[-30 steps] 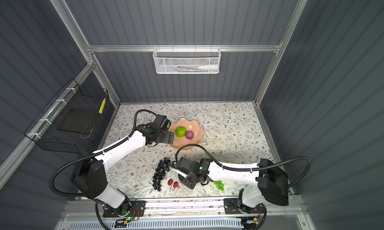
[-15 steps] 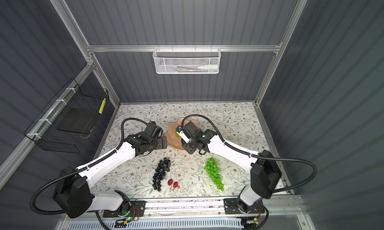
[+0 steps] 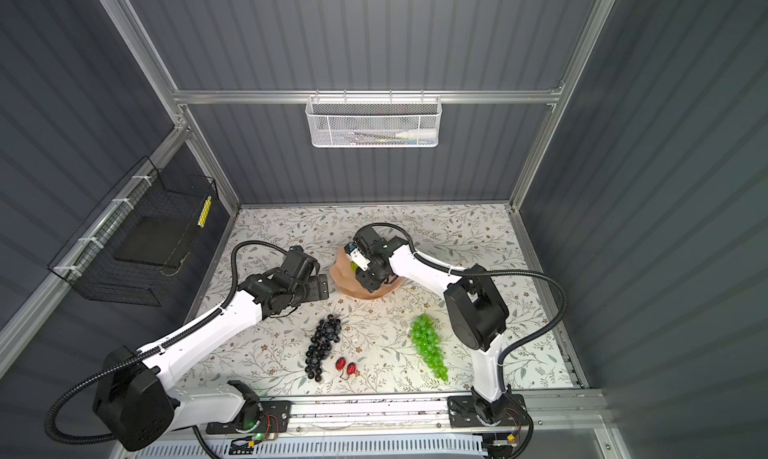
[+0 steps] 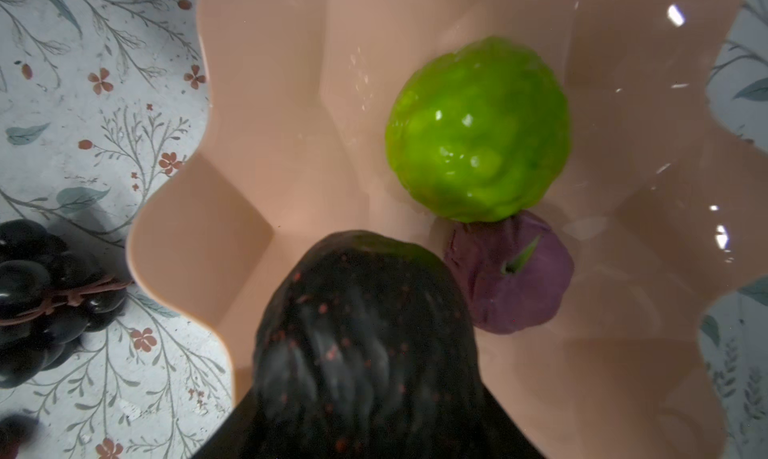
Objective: Place and organize the fake fruits in the fruit bowl
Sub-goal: 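Carry the dark avocado with the right gripper into the pink bowl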
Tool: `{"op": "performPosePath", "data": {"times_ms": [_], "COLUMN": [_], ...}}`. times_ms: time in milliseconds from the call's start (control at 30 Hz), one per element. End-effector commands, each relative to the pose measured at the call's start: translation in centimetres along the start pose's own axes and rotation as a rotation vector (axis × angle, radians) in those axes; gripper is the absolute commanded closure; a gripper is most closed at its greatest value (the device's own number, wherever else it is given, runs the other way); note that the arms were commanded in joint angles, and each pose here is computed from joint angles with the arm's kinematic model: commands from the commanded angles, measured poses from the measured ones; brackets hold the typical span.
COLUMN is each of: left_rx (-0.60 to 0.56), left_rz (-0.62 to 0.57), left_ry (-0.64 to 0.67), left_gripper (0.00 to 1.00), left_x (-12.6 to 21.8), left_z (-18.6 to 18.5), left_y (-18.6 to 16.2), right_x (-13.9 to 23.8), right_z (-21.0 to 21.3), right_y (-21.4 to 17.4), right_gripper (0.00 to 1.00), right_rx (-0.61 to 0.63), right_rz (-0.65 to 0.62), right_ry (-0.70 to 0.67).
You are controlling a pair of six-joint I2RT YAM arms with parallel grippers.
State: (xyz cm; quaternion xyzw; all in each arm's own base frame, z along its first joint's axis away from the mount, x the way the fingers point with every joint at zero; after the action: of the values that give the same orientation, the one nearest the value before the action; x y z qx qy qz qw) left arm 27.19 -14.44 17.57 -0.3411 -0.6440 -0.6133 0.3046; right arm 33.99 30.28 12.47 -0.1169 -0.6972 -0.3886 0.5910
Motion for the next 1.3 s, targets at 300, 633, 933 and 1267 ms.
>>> {"op": "performPosePath", "data": {"times_ms": [300, 633, 933, 1267], "left_rx": [0.003, -0.031, -0.055, -0.054], "left_rz": [0.018, 0.064, 0.095, 0.097], "left_ry": [0.039, 0.026, 0.012, 0.013], "left_gripper": [0.04, 0.04, 0.04, 0.04], "left_x": [-0.1, 0.3, 1.1, 1.6], "left_z": [0.5, 0.7, 0.7, 0.7], "left_y": [-0.1, -1.0, -1.2, -1.0], "right_x": [-1.8, -3.1, -3.8, -2.3], "right_z": [-0.4, -1.1, -1.1, -1.4], "right_y": [0.2, 0.8, 0.6, 1.2], "right_gripper": [0.41, 0.39, 0.35, 0.26], "right_rx": [0.018, -0.02, -0.032, -0.039], "right_rz": [0.07, 0.089, 0.096, 0.071], "right_ry": [0.05, 0.035, 0.035, 0.008]}}
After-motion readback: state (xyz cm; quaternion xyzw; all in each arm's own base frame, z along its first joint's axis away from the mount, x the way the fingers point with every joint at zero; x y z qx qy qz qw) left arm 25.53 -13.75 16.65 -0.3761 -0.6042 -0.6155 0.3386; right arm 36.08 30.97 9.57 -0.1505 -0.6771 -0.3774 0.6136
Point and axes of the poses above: each gripper's point midway between its finger pads, its own x axis back along the fingers, its own z axis along the line the jaws close on, y = z × x, the point moved 4 cm from there along x, back along the fingers, and after that the axes turned 4 degrees about -x, right-handed, at the moved point
